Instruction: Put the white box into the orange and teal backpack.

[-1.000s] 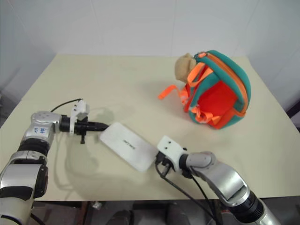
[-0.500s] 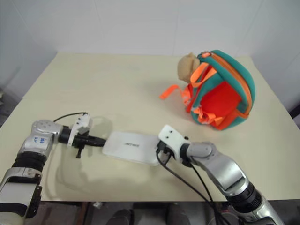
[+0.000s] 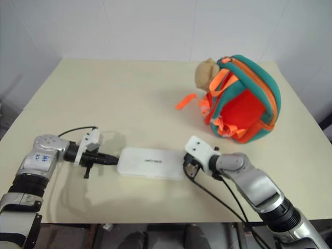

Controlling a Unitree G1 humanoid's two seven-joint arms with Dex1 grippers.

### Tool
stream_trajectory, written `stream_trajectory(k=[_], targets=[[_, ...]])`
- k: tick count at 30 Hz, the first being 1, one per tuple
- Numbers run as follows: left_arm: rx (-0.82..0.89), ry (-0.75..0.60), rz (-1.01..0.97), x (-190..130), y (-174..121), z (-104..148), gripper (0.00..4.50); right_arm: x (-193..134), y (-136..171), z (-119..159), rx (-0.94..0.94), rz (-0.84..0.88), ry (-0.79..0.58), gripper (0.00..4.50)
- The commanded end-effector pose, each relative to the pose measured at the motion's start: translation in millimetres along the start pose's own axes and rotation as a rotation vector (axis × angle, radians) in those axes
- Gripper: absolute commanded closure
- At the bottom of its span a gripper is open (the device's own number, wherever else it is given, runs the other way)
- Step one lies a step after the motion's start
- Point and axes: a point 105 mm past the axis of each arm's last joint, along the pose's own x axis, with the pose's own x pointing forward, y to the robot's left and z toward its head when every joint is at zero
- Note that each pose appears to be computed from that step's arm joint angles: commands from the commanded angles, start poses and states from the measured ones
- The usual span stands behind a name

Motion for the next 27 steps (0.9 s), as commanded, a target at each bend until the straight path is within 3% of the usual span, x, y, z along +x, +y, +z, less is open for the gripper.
stream_trajectory(k=[1, 20, 27], targets=[[0.016, -0.017, 0.011, -4, -3, 7, 4.50, 0, -6, 4, -0.059, -0.021, -0.014, 4.38], [-0.025, -0.058, 0.093, -14, -4, 8, 4.50, -22, -33, -13, -0.083, -0.088, 0.050, 4.38], [-0.006, -0.108, 0.072, -6, -6, 19, 4.50, -24, -16, -12, -0.095, 0.005, 0.041, 4.38]])
